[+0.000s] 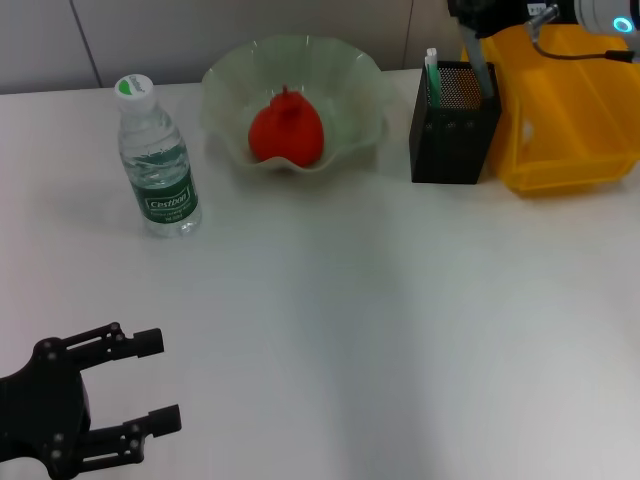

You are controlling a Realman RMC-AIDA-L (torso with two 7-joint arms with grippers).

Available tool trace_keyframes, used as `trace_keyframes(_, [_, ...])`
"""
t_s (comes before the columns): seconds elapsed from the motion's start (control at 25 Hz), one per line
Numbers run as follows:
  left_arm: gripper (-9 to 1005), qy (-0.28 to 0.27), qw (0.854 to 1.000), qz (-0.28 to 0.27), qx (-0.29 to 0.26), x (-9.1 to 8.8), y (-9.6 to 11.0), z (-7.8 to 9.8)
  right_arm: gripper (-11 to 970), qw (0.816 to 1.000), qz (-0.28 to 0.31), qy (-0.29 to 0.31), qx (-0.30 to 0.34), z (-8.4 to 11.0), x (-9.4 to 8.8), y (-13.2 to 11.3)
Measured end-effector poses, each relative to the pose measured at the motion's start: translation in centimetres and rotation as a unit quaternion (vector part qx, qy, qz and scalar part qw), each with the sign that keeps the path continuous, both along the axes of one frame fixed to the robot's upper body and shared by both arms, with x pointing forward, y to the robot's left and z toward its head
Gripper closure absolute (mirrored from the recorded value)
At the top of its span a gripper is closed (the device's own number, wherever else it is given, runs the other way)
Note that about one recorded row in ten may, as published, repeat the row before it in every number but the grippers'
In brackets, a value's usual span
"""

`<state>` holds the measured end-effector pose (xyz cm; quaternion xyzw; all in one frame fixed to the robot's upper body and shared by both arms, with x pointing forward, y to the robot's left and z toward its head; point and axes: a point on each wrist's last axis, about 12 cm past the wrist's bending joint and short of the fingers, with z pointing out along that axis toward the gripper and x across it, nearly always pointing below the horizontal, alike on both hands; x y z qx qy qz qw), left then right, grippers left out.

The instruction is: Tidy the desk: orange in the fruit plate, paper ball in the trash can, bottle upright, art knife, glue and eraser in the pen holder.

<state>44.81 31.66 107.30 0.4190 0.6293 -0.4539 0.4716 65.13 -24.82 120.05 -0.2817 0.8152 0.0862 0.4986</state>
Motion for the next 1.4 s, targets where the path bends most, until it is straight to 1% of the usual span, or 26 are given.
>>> trace_keyframes(0.24, [227, 0.0, 1.0, 0.001, 0.001, 0.1, 0.0, 0.0, 819, 1.0, 0.004, 0.004, -0.001, -0.5, 0.5, 0.5])
trace_keyframes(0.6, [228, -0.002, 1.0, 0.002, 0.0, 0.2, 0.0, 0.1, 810, 1.0, -0.001, 0.008, 0.005, -0.6, 0.6, 0.4])
trace_keyframes(0.84, [228, -0.003, 1.0, 0.001, -0.001, 0.2, 0.0, 0.1, 637, 1.0, -0.004, 0.012, 0.01, -0.6, 0.3, 0.1])
trace_keyframes(0.92, [228, -0.002, 1.0, 0.0, -0.002, 0.2, 0.0, 0.2, 547, 1.0, -0.003, 0.014, 0.014, -0.5, 0.1, 0.1])
trace_keyframes(0.96, [228, 0.006, 1.0, -0.004, -0.003, 0.3, 0.0, 0.3, 501, 0.999, 0.009, 0.019, 0.029, 0.0, -0.7, -0.1])
trace_keyframes(1.0, [227, 0.006, 1.0, -0.004, -0.003, 0.3, 0.0, 0.3, 456, 0.999, 0.009, 0.019, 0.029, 0.0, -0.7, -0.1])
trace_keyframes(1.04, [227, 0.011, 1.0, -0.007, -0.003, 0.5, 0.0, 0.5, 411, 0.998, 0.033, 0.025, 0.054, 0.6, -2.0, -0.4])
trace_keyframes(1.08, [227, 0.016, 1.0, -0.011, -0.003, 0.6, 0.1, 0.6, 397, 0.998, 0.033, 0.025, 0.054, 0.6, -2.0, -0.4])
trace_keyframes(1.12, [227, 0.019, 1.0, -0.013, -0.003, 0.7, 0.1, 0.7, 383, 0.996, 0.051, 0.026, 0.064, 1.0, -2.9, -0.5])
trace_keyframes(1.16, [227, 0.024, 1.0, -0.016, -0.004, 0.9, 0.1, 0.9, 369, 0.993, 0.09, 0.028, 0.069, 1.4, -4.9, -0.8])
trace_keyframes(1.2, [227, 0.024, 1.0, -0.016, -0.004, 0.9, 0.1, 0.9, 355, 0.993, 0.09, 0.028, 0.069, 1.4, -4.9, -0.8])
trace_keyframes(1.24, [227, 0.027, 0.999, -0.016, -0.004, 1.1, 0.2, 1.1, 340, 0.99, 0.123, 0.028, 0.068, 1.3, -7.0, -1.4])
trace_keyframes(1.28, [227, 0.027, 0.999, -0.016, -0.004, 1.1, 0.2, 1.1, 326, 0.99, 0.123, 0.028, 0.068, 1.3, -7.0, -1.4])
trace_keyframes(1.32, [227, 0.028, 0.999, -0.017, -0.003, 1.3, 0.3, 1.2, 312, 0.988, 0.139, 0.029, 0.068, 1.2, -8.0, -1.7])
trace_keyframes(1.36, [227, 0.031, 0.999, -0.018, -0.002, 1.5, 0.4, 1.4, 298, 0.981, 0.174, 0.041, 0.077, 0.4, -10.1, -2.2])
trace_keyframes(1.4, [227, 0.031, 0.999, -0.018, -0.002, 1.5, 0.4, 1.4, 298, 0.981, 0.174, 0.041, 0.077, 0.4, -10.1, -2.2])
